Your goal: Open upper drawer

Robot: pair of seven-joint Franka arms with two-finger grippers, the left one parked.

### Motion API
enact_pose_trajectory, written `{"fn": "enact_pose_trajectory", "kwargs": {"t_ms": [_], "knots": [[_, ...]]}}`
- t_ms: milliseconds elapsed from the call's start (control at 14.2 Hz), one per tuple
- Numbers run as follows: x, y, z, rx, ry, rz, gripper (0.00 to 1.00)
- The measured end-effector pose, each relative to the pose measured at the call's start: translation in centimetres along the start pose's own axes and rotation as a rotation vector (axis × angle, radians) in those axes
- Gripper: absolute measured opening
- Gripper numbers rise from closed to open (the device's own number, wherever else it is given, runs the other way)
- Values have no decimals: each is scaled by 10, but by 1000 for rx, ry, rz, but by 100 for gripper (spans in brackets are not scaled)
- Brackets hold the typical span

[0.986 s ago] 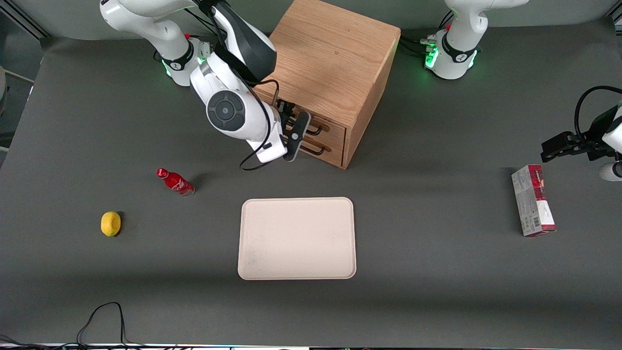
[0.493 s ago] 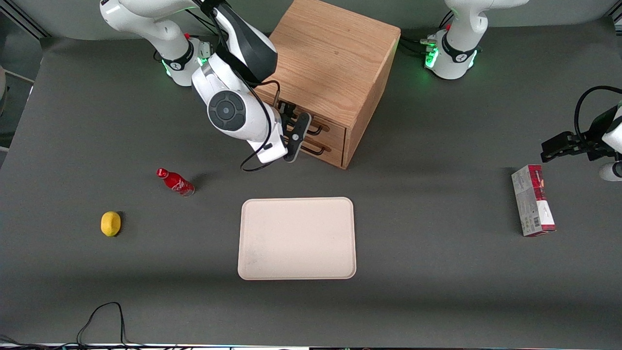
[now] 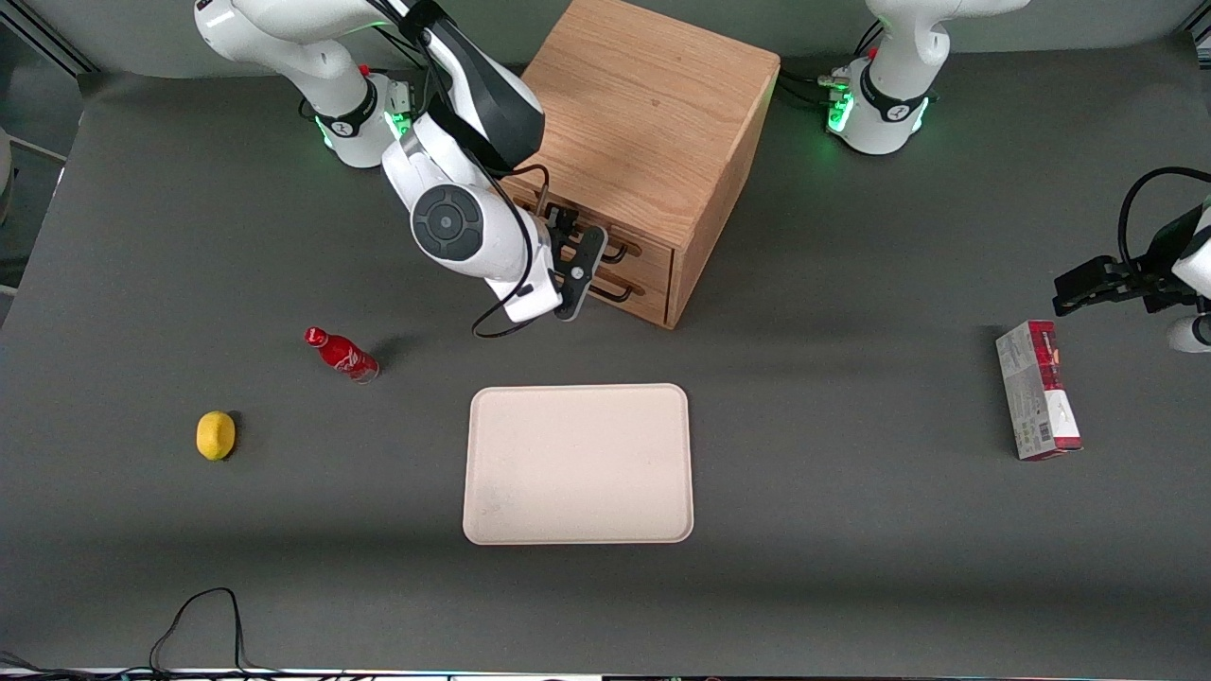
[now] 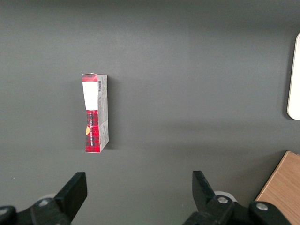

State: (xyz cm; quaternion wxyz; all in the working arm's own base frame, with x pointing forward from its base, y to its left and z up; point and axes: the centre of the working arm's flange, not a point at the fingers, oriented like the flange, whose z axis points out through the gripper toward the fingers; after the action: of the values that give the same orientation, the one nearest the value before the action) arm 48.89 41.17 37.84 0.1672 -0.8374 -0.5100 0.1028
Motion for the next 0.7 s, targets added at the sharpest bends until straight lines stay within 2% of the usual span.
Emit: {"fn": "enact_pose_trajectory", "kwargs": {"t_ms": [704], "knots": [[-1, 7, 3, -9, 6, -9, 100]]}}
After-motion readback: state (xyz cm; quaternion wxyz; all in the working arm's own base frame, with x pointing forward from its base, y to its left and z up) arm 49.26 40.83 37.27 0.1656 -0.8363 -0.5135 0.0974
